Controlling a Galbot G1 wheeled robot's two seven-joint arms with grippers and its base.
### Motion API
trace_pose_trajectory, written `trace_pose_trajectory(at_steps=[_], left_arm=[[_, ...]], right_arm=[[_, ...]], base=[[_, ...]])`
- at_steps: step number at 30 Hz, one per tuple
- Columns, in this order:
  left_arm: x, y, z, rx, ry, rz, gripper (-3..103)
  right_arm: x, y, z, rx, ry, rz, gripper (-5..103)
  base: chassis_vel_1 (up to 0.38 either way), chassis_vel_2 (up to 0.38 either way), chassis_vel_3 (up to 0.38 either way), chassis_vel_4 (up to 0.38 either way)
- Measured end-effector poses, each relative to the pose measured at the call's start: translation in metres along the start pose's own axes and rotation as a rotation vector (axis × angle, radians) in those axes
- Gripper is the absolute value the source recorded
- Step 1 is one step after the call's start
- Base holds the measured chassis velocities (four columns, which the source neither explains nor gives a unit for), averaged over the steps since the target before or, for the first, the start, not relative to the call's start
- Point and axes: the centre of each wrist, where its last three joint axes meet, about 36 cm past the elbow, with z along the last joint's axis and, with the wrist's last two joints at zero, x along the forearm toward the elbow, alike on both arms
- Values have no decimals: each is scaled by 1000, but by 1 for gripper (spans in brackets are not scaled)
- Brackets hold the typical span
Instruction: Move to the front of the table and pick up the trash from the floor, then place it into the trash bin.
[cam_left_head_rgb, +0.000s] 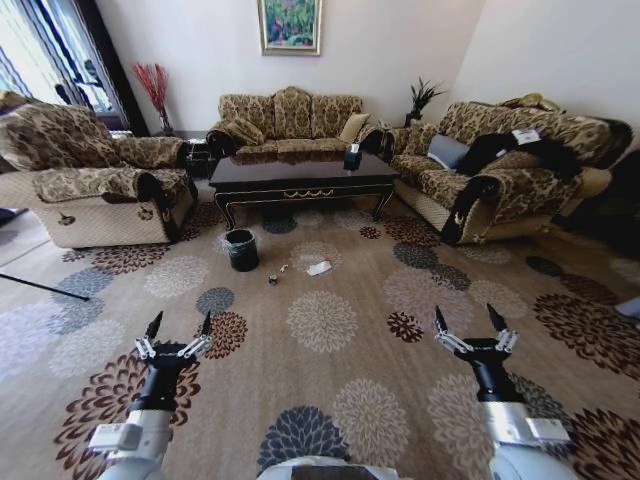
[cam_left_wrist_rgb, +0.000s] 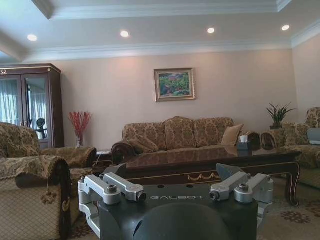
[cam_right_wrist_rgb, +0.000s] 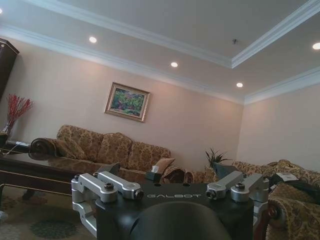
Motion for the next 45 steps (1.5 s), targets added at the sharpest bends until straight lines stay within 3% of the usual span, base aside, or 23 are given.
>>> trace_pose_trajectory(at_steps=[12, 17, 21, 23, 26, 28, 33, 38, 45], left_arm=[[-10, 4, -12, -5, -31, 34, 100], [-23, 25, -4, -40, -39, 33, 100], [-34, 47, 5, -78, -40, 8, 100], [-34, 49, 6, -80, -37, 5, 100], [-30, 43, 10, -71, -26, 3, 100], [-22, 27, 9, -50, -19, 12, 100], [-12, 10, 2, -16, -16, 11, 100], [-3, 3, -3, 1, -14, 5, 100], [1, -1, -4, 27, -13, -24, 100]], right_arm=[[-11, -29, -1, 61, -18, -6, 100], [-14, -42, 4, 119, -19, -6, 100], [-12, -50, 8, 137, -13, 13, 100], [-11, -52, 9, 140, -12, 17, 100], [-7, -51, 11, 132, -9, 29, 100], [-4, -41, 9, 100, -12, 36, 100], [-3, -20, -1, 41, -26, 38, 100], [0, -5, -6, -7, -26, 51, 100], [4, 0, -1, -19, -20, 62, 100]], base=[[0, 0, 0, 0], [0, 0, 0, 0], [0, 0, 0, 0], [0, 0, 0, 0], [0, 0, 0, 0], [0, 0, 0, 0], [0, 0, 0, 0], [0, 0, 0, 0], [0, 0, 0, 0]])
